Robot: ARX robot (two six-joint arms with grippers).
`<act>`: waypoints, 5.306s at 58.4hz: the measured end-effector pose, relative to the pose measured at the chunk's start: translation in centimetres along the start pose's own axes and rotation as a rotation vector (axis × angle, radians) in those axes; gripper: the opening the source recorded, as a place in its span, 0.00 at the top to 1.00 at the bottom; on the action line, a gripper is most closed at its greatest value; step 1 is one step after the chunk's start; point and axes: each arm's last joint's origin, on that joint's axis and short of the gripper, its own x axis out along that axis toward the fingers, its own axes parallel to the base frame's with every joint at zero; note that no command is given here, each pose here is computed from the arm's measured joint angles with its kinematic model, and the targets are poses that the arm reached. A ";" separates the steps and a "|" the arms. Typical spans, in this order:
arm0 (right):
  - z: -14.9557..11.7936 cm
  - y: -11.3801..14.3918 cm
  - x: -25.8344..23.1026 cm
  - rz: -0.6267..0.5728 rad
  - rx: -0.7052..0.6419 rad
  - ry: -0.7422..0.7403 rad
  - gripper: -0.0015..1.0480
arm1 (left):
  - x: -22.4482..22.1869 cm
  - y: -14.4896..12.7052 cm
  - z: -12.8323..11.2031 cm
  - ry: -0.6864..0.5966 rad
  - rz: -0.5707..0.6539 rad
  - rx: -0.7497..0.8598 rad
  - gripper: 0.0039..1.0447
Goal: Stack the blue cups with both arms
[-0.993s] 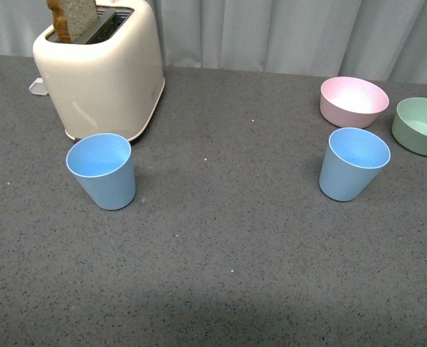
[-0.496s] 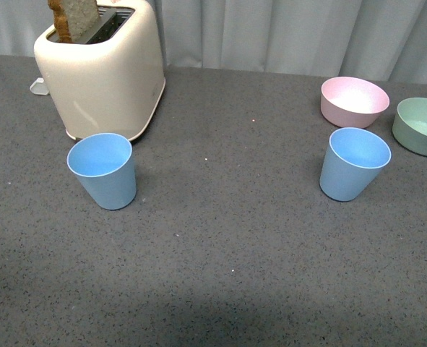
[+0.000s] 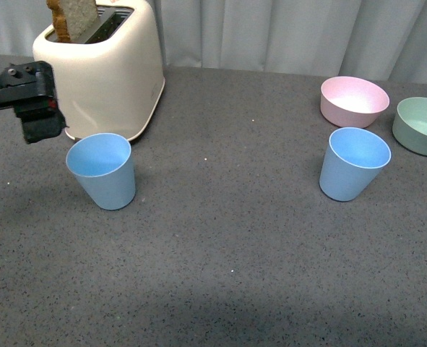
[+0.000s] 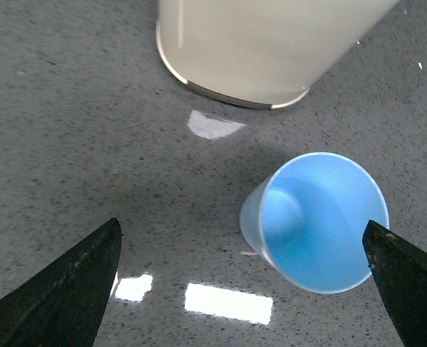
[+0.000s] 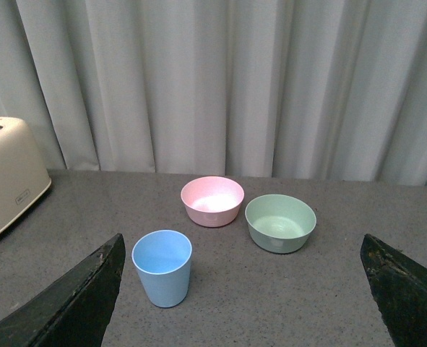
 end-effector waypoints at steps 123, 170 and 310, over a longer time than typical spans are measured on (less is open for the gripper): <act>0.0 0.0 0.0 0.000 0.000 0.000 0.09 | 7.8 -14.4 0.6 0.371 -0.099 0.006 0.97; 0.0 0.0 0.0 0.000 0.000 0.000 0.09 | 6.9 -17.0 2.1 0.334 -0.163 -0.049 0.35; 0.0 0.0 0.0 0.000 0.000 0.000 0.09 | -16.1 4.3 -10.0 -0.777 -0.050 0.166 0.97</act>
